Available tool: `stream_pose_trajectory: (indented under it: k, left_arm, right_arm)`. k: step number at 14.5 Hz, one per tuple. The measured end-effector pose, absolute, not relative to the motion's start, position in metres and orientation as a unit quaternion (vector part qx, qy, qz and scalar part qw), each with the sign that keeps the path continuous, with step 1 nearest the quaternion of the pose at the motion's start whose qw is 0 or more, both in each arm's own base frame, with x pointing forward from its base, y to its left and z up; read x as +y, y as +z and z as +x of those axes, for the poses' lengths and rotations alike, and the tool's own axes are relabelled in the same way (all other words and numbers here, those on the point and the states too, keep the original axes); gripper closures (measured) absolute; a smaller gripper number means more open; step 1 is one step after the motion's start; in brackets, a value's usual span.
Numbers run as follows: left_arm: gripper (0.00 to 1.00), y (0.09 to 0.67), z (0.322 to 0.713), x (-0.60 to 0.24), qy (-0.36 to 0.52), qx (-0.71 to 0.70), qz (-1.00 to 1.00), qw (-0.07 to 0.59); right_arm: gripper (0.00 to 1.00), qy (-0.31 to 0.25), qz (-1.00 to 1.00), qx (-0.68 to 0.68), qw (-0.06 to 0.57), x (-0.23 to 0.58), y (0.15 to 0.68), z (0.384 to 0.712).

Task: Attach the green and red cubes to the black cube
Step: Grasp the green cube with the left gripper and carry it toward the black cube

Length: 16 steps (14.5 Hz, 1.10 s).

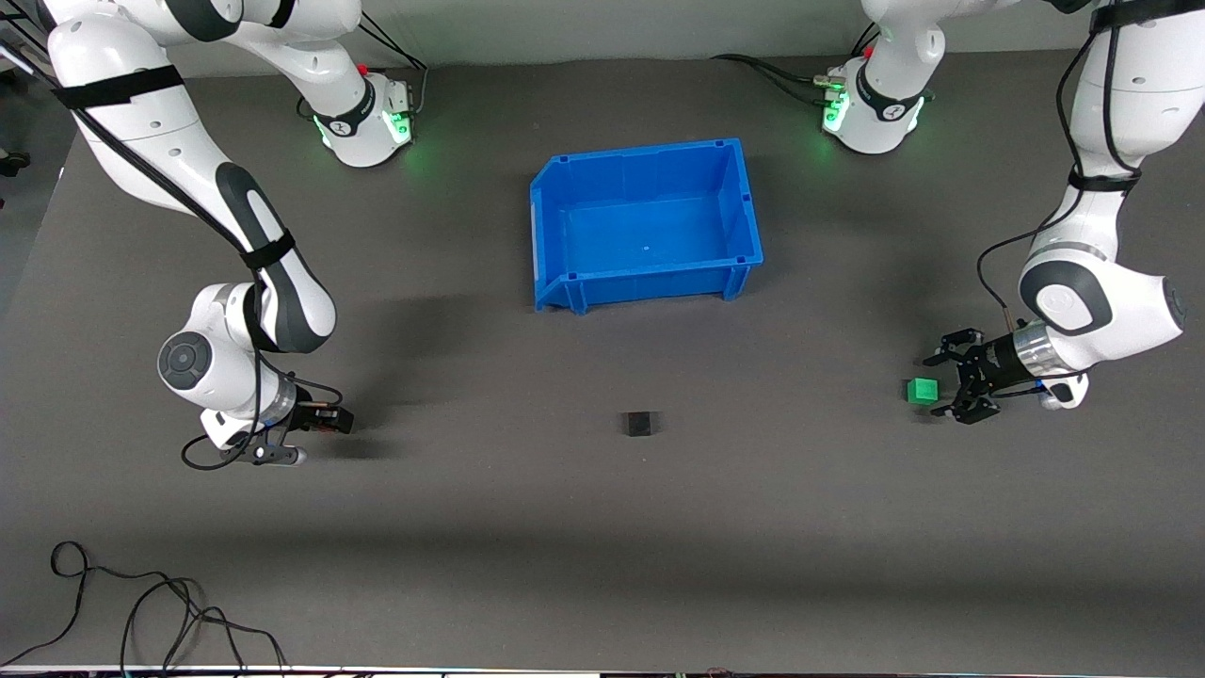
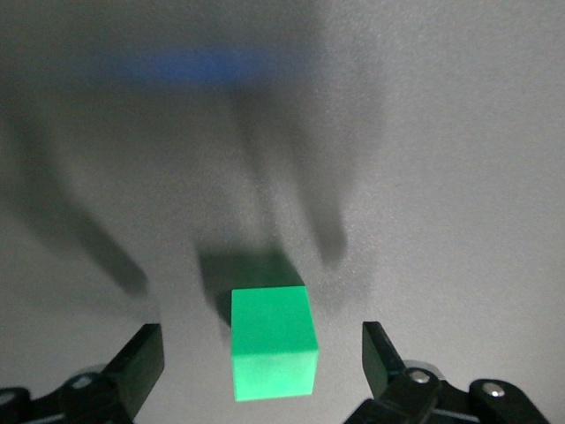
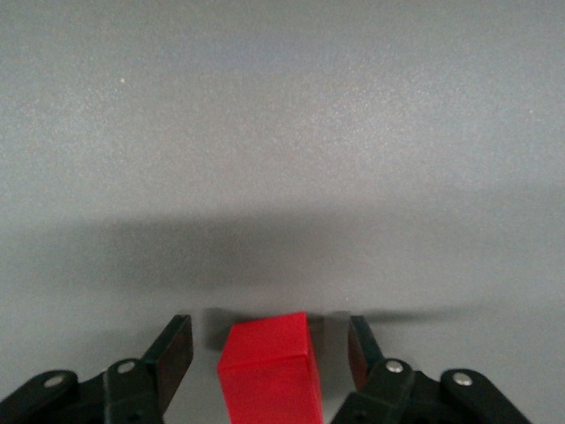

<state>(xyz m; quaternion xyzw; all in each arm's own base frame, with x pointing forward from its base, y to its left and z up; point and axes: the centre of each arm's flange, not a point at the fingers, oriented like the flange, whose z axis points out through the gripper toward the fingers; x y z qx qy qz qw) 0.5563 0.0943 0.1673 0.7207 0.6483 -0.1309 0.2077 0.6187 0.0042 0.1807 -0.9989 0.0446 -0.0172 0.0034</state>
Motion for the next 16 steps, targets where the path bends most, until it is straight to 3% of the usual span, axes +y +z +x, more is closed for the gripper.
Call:
stream_pose_trajectory:
  k: [1,6,11,16]
  left_arm:
    - [0.04,0.167,0.556,0.094,-0.131,0.648,0.721,0.207]
    - [0.62,0.168,0.558,0.093,-0.128,0.648,0.721,0.210]
    - [0.63,0.191,0.583,0.077,-0.114,0.648,0.719,0.222]
    - [0.63,0.227,0.619,0.000,-0.120,0.666,0.700,0.229]
  right_arm:
    - [0.29,-0.018,-0.999,0.045,0.004,0.004,0.181,0.620]
    - [0.33,-0.018,-0.998,0.054,0.014,0.011,0.178,0.622]
    - [0.33,-0.017,-0.998,0.052,0.015,0.015,0.177,0.622]
    - [0.33,-0.015,-0.998,0.053,0.014,0.012,0.175,0.622]
